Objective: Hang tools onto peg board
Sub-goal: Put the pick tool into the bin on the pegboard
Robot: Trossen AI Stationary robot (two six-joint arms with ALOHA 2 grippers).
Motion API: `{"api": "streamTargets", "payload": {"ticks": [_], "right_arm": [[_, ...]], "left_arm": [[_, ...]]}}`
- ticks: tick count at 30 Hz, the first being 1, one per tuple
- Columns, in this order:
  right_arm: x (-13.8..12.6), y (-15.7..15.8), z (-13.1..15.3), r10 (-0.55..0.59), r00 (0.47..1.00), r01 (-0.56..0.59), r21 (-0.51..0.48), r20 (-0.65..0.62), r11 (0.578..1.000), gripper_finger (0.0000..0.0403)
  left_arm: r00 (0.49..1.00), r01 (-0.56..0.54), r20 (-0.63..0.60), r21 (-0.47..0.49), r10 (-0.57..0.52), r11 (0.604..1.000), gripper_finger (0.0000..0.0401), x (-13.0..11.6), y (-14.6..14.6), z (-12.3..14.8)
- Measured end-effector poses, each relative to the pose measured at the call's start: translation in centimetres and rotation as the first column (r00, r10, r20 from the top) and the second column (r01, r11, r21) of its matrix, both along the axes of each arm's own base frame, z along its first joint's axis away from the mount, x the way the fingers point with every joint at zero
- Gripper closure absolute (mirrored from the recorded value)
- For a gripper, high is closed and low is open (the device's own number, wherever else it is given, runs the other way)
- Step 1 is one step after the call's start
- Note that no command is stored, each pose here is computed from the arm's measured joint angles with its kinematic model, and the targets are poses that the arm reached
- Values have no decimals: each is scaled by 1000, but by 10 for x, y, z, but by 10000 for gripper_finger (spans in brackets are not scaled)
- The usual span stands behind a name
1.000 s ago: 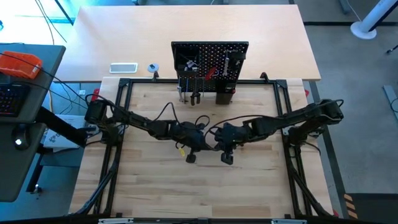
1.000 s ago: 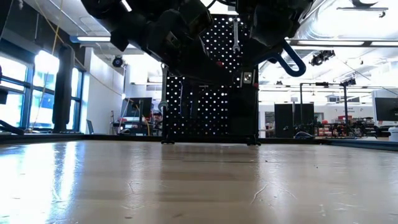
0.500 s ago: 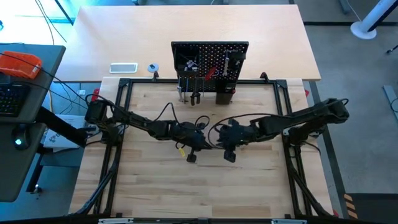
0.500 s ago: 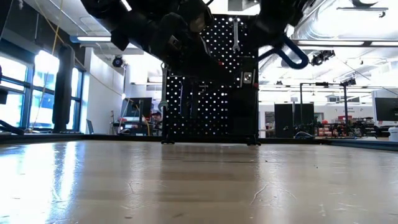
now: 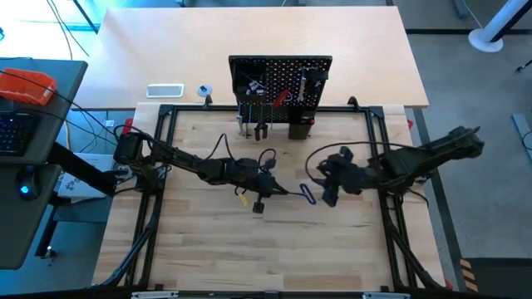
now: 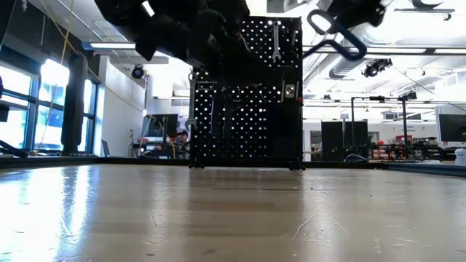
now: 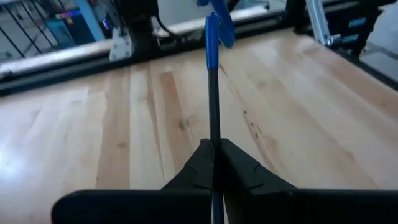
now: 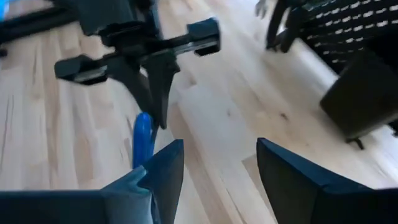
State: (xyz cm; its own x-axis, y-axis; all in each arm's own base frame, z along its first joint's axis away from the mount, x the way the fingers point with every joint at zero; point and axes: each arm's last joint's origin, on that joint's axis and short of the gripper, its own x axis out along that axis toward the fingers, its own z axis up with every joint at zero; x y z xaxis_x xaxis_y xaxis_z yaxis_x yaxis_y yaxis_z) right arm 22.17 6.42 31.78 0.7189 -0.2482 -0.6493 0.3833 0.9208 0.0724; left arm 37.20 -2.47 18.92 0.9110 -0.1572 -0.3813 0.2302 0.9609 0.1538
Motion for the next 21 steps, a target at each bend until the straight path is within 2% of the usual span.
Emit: {"api": "streamTargets", "payload": {"ticks": [6,11,15,21], "right_arm": [[-26,16,8,-72,992,78,-52,107,996,206],[-42,30,-1,-140,961,162,-76,239,984,206],[-40,40,-20,-130,938,164,-80,321,983,206],[-27,41,-41,-79,898,151,-135,433,979,206]], "left_arm": [[993,-69,96,-17,70,997,401,-5,16,-4],[956,-104,267,-72,120,992,401,-11,28,1],[925,-108,355,-95,135,990,401,-13,35,7],[912,-60,396,-128,107,990,401,-14,40,12]]}}
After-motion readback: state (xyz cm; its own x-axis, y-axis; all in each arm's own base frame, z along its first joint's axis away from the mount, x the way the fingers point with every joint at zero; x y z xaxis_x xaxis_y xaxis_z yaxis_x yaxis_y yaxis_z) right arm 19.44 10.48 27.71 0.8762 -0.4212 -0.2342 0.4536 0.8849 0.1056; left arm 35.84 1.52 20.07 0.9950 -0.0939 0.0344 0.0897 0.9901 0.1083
